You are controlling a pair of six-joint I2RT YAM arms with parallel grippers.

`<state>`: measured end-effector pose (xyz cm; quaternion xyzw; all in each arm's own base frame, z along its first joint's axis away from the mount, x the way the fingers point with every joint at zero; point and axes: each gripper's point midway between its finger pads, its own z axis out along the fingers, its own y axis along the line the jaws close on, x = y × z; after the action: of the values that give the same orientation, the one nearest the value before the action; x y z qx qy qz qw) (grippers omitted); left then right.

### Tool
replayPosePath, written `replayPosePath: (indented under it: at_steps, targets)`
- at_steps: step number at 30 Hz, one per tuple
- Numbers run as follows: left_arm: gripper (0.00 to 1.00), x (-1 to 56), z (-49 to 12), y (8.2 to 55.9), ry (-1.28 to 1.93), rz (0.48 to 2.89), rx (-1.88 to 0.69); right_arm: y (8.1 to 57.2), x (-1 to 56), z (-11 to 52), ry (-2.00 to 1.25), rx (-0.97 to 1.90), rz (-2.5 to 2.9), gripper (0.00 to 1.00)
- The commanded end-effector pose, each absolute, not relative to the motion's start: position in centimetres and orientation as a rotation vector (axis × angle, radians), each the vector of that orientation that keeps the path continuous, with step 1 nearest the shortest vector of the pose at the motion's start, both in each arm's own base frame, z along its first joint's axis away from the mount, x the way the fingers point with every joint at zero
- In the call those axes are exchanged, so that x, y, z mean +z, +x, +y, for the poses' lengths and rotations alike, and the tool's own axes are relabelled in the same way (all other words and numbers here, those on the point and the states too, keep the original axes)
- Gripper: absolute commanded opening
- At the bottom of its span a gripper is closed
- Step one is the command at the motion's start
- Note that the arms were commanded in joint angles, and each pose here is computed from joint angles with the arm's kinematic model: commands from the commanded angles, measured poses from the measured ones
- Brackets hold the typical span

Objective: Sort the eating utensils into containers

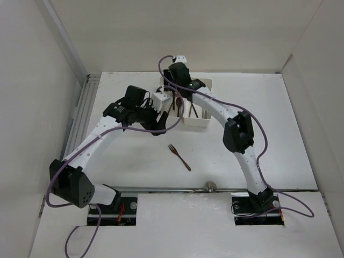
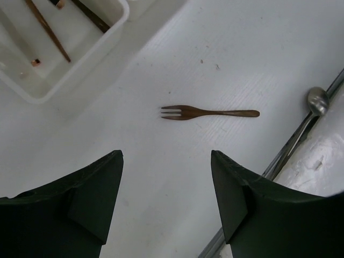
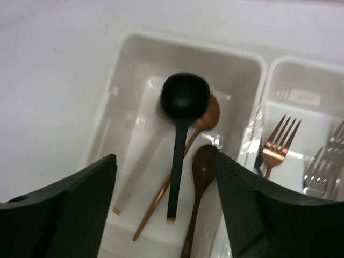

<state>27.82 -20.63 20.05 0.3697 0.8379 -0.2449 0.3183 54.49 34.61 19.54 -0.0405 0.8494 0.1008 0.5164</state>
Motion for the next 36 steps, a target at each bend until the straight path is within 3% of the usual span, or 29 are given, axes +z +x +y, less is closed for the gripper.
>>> replayPosePath:
  at_steps: [1,4,5,8,10,11,12,14,18,26,36]
  targets:
    - [0.64,20.1,-20.7,26.0,1.043,2.195,-0.641,52.4,18.5,36.9,-0.163,0.318,2.133,0.8]
    - [0.65,19.9,-22.0,24.7,1.159,2.151,-0.637,50.6,16.2,34.4,-0.158,0.216,2.201,0.85]
    - [0.65,19.9,-22.9,23.9,1.202,2.133,-0.654,49.8,19.4,33.6,-0.139,0.234,2.156,0.88]
    - [0.65,19.1,-24.5,22.3,1.293,2.124,-0.713,46.5,19.4,30.9,-0.155,0.217,2.172,0.88]
    - [0.65,18.9,-26.1,20.5,1.401,2.07,-0.755,43.9,24.3,28.0,-0.076,0.256,2.108,0.91]
    - [0.65,18.9,-26.7,19.8,1.433,2.054,-0.767,42.0,22.4,26.0,-0.068,0.217,2.171,0.91]
    - [0.66,17.9,-27.8,18.4,1.511,2.04,-0.785,40.3,25.2,24.3,-0.032,0.247,2.13,0.91]
    - [0.66,17.1,-29.1,17.1,1.58,2.024,-0.806,38.0,23.5,20.7,-0.004,0.19,2.205,0.91]
    - [0.66,14.3,-31.5,13.9,1.745,2.006,-0.834,35.8,24.6,15.6,0.09,0.122,2.21,0.91]
    - [0.66,11.2,-36.0,9.8,1.904,1.974,-0.862,31.5,30.2,11.6,0.183,0.162,2.063,0.91]
    - [0.66,5.5,-38.8,7.3,1.886,2.039,-0.787,26.2,29.0,7.9,0.258,0.129,2.06,0.91]
